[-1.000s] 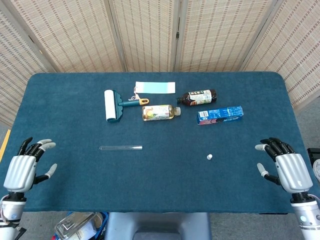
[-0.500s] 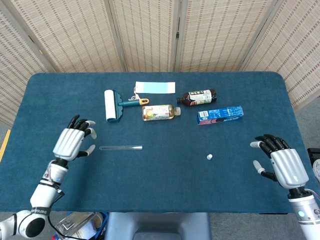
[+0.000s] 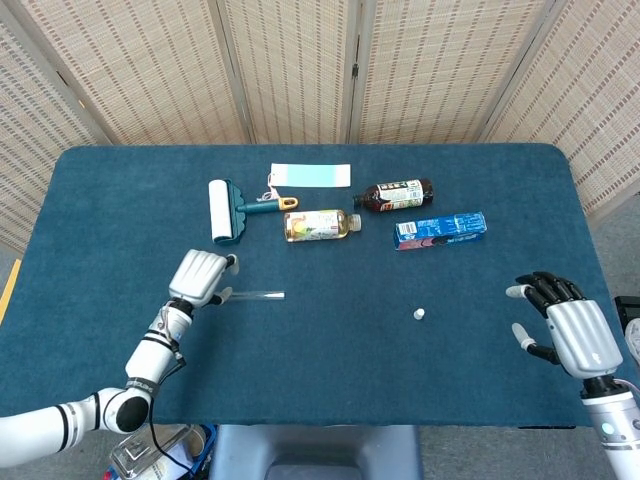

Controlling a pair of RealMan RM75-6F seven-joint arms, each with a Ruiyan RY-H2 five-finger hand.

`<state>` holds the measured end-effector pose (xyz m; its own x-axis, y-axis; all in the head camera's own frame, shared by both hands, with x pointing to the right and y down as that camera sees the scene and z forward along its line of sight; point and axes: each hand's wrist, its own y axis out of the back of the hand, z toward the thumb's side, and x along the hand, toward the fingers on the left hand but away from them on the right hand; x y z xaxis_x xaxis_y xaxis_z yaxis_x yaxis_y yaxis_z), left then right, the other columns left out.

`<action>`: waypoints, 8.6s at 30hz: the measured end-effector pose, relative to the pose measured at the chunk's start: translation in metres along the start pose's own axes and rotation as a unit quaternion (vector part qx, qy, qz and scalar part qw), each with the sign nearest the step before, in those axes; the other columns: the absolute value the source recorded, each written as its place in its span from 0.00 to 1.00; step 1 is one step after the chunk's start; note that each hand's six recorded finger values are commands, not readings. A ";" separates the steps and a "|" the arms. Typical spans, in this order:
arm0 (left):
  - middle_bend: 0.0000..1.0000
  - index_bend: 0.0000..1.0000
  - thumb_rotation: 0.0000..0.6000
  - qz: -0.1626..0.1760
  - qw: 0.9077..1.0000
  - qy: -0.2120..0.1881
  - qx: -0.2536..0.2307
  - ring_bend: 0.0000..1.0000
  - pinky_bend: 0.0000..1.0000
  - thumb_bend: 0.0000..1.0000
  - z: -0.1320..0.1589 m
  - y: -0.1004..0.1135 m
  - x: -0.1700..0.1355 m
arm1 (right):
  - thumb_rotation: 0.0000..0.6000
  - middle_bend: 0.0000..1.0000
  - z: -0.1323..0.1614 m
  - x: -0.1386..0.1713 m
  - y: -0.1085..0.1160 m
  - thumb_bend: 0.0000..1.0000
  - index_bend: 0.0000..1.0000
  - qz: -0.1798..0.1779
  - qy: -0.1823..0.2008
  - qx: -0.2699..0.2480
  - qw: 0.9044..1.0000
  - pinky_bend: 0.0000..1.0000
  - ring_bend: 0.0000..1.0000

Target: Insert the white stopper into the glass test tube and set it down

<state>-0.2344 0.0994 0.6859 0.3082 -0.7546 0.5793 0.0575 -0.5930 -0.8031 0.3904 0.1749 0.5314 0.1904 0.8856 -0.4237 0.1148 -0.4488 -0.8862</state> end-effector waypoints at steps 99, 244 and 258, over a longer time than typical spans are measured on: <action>1.00 0.63 1.00 -0.003 0.999 0.004 -0.052 1.00 1.00 0.35 0.009 0.020 -0.052 | 1.00 0.35 0.015 -0.031 -0.034 0.82 0.33 0.079 0.035 0.094 0.992 0.51 0.43; 1.00 0.63 1.00 -0.016 0.997 -0.012 -0.070 1.00 1.00 0.35 0.011 0.014 -0.093 | 1.00 0.00 0.073 -0.102 -0.079 0.00 0.00 0.142 0.095 0.027 0.985 0.00 0.00; 1.00 0.64 1.00 -0.023 0.997 -0.014 -0.069 1.00 1.00 0.35 0.013 0.012 -0.094 | 1.00 0.00 0.084 -0.112 -0.093 0.20 0.35 0.143 0.119 0.047 0.981 0.00 0.00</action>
<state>-0.2501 0.1675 0.6198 0.3354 -0.7180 0.6100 -0.0587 -0.6621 -0.7471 0.2766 0.1279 0.6458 0.4249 0.6666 -0.6125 -0.0653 -0.6523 -0.7552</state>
